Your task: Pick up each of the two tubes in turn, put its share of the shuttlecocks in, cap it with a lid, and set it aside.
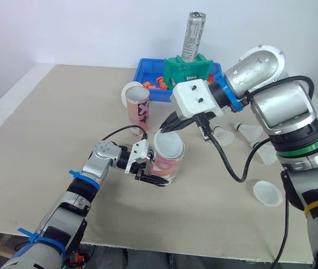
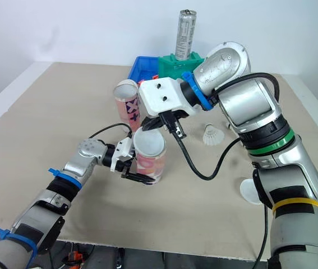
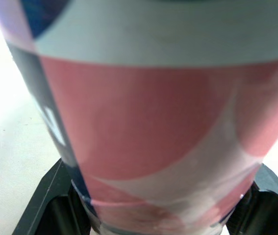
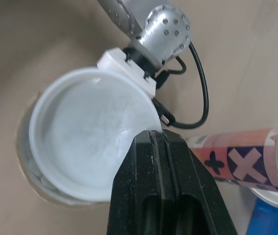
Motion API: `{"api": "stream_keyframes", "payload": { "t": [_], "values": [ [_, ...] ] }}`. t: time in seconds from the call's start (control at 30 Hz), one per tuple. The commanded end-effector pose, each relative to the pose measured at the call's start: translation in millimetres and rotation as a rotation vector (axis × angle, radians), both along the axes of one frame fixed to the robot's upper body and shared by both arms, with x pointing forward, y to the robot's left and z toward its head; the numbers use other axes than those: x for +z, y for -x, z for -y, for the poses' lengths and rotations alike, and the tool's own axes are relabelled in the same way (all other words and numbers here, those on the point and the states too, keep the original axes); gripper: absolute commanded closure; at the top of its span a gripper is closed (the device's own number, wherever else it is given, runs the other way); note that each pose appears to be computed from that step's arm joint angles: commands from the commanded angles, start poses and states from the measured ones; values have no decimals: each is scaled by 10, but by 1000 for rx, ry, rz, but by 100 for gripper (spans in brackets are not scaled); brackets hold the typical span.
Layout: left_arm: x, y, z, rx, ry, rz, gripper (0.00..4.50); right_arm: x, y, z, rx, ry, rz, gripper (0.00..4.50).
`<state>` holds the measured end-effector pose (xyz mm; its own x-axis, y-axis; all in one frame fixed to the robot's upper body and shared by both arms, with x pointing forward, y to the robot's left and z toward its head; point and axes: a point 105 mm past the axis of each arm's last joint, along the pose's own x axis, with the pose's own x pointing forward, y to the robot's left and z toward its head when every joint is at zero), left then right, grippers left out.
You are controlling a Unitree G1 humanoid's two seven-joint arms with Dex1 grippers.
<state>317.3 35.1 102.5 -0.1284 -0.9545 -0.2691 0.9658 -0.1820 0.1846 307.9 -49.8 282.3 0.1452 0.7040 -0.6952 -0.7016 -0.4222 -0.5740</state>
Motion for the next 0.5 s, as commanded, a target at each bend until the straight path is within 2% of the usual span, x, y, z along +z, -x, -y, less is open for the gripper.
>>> {"api": "stream_keyframes", "payload": {
  "t": [0.03,0.33,0.5],
  "values": [
    [-484,128,-166,-2,-201,-93,160,137,22,4,29,26,61,444],
    [-476,110,-161,5,-194,-93,160,201,126,14,65,24,41,444],
    [-469,96,-149,10,-189,-93,160,68,150,16,74,53,10,444]
  ]
}}
